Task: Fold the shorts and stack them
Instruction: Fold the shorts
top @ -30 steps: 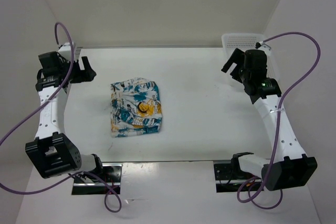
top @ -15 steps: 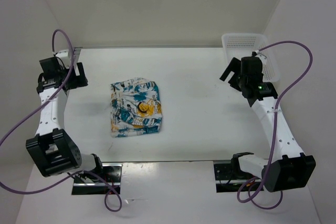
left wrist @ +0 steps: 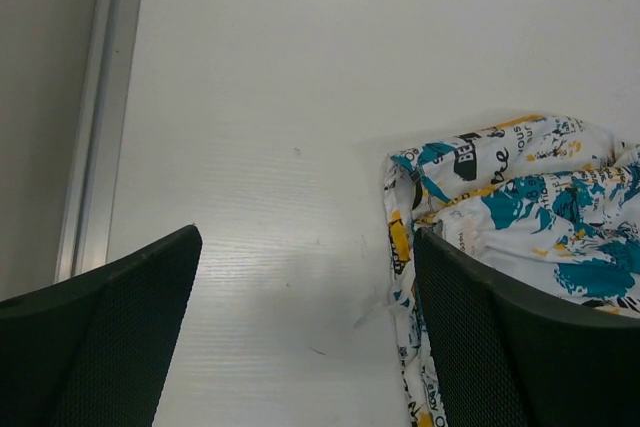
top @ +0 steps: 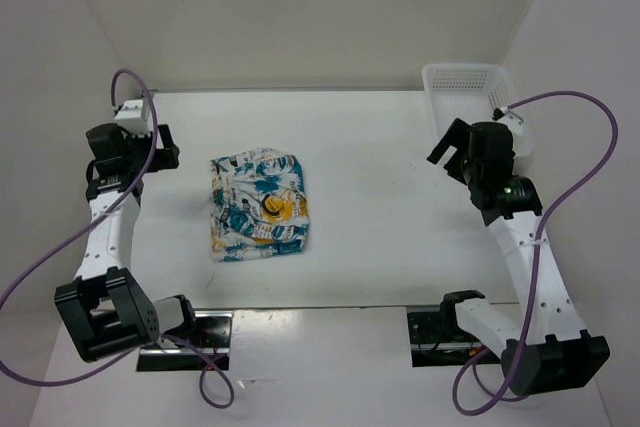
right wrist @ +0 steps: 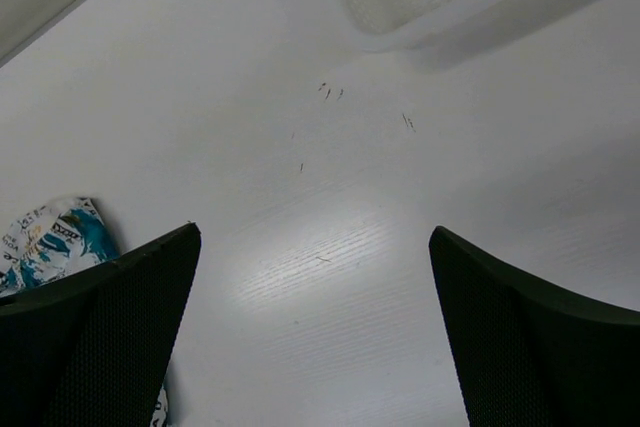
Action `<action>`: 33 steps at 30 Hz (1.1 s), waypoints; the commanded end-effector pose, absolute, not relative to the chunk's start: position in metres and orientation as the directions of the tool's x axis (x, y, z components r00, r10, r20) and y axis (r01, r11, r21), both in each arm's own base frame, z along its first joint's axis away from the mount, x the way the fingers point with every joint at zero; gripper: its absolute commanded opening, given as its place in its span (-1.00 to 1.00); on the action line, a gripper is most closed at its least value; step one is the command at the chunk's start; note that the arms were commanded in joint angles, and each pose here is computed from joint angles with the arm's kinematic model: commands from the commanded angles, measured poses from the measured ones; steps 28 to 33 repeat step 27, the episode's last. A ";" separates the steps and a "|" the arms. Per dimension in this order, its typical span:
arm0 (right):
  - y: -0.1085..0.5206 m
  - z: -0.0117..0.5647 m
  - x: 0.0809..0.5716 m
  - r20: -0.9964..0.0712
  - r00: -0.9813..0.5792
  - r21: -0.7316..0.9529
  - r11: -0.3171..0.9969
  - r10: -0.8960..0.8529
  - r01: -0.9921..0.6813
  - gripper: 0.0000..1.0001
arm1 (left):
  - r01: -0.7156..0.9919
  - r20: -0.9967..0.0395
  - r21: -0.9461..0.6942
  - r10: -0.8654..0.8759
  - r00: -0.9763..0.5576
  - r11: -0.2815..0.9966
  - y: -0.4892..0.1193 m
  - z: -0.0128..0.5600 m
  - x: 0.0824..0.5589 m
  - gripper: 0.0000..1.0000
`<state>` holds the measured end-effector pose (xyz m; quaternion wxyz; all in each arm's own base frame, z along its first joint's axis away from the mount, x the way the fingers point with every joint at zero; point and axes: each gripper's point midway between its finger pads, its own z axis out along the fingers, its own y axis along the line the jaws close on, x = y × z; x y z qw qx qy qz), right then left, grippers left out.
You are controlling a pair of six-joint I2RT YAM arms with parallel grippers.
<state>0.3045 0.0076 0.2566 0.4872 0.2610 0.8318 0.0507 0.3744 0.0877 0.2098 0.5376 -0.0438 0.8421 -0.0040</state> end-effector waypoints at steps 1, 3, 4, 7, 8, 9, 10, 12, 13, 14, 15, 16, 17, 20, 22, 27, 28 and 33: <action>0.002 0.247 0.301 -0.775 -0.395 0.333 0.850 0.493 0.407 1.00 | 0.026 -0.939 -0.054 -0.042 -0.340 0.998 0.073 0.222 0.391 0.86; 0.004 0.249 0.302 -0.776 -0.392 0.342 0.851 0.495 0.398 1.00 | 0.057 -0.952 -0.046 -0.026 -0.305 0.997 0.065 0.239 0.394 0.86; 0.004 0.246 0.304 -0.772 -0.400 0.337 0.852 0.494 0.401 1.00 | 0.084 -0.958 -0.039 -0.013 -0.287 0.996 0.054 0.249 0.394 0.86; 0.005 0.242 0.308 -0.765 -0.405 0.339 0.847 0.501 0.409 1.00 | 0.105 -0.962 -0.026 0.004 -0.274 0.994 0.040 0.271 0.392 0.86; 0.005 0.242 0.308 -0.765 -0.405 0.339 0.847 0.501 0.409 1.00 | 0.133 -0.965 -0.022 0.014 -0.262 0.991 0.029 0.281 0.390 0.86; 0.005 0.239 0.310 -0.761 -0.413 0.334 0.848 0.500 0.412 1.00 | 0.144 -0.968 -0.017 0.019 -0.250 0.989 0.024 0.289 0.388 0.86; 0.005 0.243 0.311 -0.764 -0.406 0.338 0.847 0.501 0.409 1.00 | 0.155 -0.976 -0.006 0.029 -0.218 0.988 0.019 0.302 0.385 0.86; 0.004 0.242 0.314 -0.759 -0.400 0.351 0.840 0.515 0.415 1.00 | 0.188 -0.988 0.016 0.045 -0.147 0.982 0.009 0.324 0.379 0.89; 0.004 0.242 0.314 -0.758 -0.400 0.351 0.840 0.515 0.415 1.00 | 0.196 -0.990 0.022 0.048 -0.132 0.980 0.005 0.326 0.378 0.89; 0.003 0.244 0.316 -0.759 -0.391 0.361 0.836 0.520 0.413 1.00 | 0.196 -0.992 0.031 0.053 -0.110 0.980 0.003 0.333 0.376 0.91; 0.003 0.244 0.316 -0.759 -0.391 0.361 0.836 0.521 0.412 1.00 | 0.186 -0.994 0.039 0.057 -0.090 0.982 0.004 0.338 0.372 0.91; 0.003 0.244 0.316 -0.759 -0.391 0.361 0.836 0.521 0.412 1.00 | 0.169 -0.995 0.045 0.059 -0.079 0.985 0.006 0.342 0.370 0.91; 0.003 0.241 0.317 -0.756 -0.398 0.357 0.837 0.520 0.416 1.00 | 0.166 -0.995 0.046 0.060 -0.079 0.985 0.004 0.340 0.367 0.91; 0.003 0.241 0.317 -0.752 -0.394 0.364 0.832 0.528 0.419 1.00 | 0.092 -0.996 0.061 0.066 -0.053 0.994 0.014 0.336 0.349 0.94; 0.001 0.241 0.317 -0.752 -0.389 0.364 0.828 0.531 0.427 1.00 | 0.047 -0.997 0.065 0.067 -0.049 0.997 0.020 0.330 0.335 0.94; -0.004 0.249 0.316 -0.763 -0.346 0.379 0.812 0.546 0.444 1.00 | -0.034 -0.997 0.072 0.072 -0.024 0.997 0.030 0.328 0.309 0.99; -0.004 0.249 0.316 -0.763 -0.346 0.379 0.812 0.546 0.444 1.00 | -0.034 -0.997 0.072 0.072 -0.024 0.997 0.030 0.328 0.309 0.99; -0.004 0.249 0.316 -0.763 -0.346 0.379 0.812 0.546 0.444 1.00 | -0.034 -0.997 0.072 0.072 -0.024 0.997 0.030 0.328 0.309 0.99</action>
